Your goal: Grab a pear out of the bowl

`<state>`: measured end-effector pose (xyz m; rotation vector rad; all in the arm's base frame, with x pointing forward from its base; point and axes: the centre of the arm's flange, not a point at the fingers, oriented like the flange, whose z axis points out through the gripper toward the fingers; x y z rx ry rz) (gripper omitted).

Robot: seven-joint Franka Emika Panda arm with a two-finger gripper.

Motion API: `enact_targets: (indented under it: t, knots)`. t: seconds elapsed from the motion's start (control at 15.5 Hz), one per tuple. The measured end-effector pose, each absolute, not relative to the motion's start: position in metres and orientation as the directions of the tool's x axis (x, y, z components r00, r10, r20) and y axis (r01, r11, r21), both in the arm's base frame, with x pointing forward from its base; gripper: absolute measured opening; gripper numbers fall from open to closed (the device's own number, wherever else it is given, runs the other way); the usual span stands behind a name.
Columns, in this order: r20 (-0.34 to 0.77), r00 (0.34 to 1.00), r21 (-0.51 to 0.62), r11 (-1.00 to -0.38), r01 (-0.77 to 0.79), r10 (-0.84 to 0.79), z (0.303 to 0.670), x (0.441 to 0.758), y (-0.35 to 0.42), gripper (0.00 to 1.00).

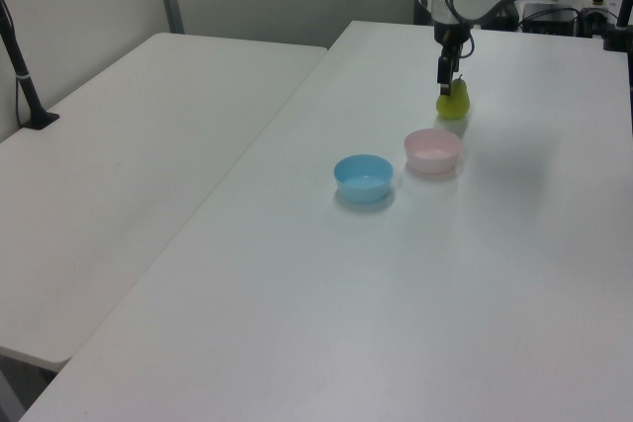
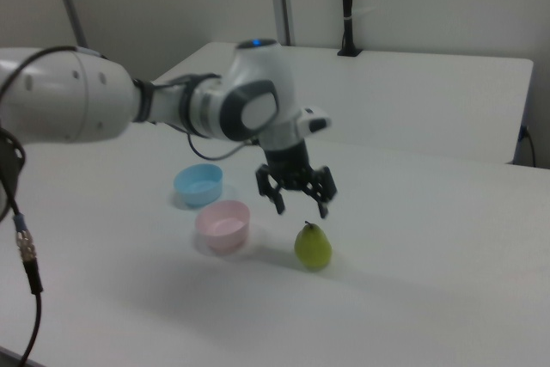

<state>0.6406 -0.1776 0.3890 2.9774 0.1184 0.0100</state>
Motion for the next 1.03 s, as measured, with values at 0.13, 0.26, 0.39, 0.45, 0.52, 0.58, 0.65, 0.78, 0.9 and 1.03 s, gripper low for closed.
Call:
enact_targets:
  t: [0.13,0.26,0.39,0.45,0.52,0.58,0.65,0.78,0.9,1.03]
  knots:
    - [0.012,0.998,0.161,-0.985,0.058,0.061,0.418,0.641,-0.142,1.00]
    - [0.041,0.999,0.162,-0.987,0.014,0.021,0.447,0.641,-0.095,1.00]
    - [0.069,0.998,0.160,-0.987,-0.021,-0.010,0.474,0.636,-0.054,1.00]
    - [0.077,0.997,0.159,-0.987,-0.029,-0.016,0.487,0.632,-0.038,1.00]
    - [0.078,0.997,0.157,-0.987,-0.031,-0.019,0.501,0.626,-0.024,1.00]
    - [0.074,0.997,0.155,-0.988,-0.027,-0.015,0.515,0.618,-0.011,1.00]
    - [0.073,0.997,0.154,-0.988,-0.022,-0.011,0.529,0.610,0.002,1.00]
    - [0.079,0.997,0.147,-0.989,-0.019,-0.007,0.556,0.593,0.026,1.00]
    - [0.075,0.997,0.109,-0.994,-0.029,-0.021,0.577,0.576,0.043,1.00]
    - [0.059,0.998,0.082,-0.996,-0.034,-0.030,0.592,0.562,0.047,1.00]
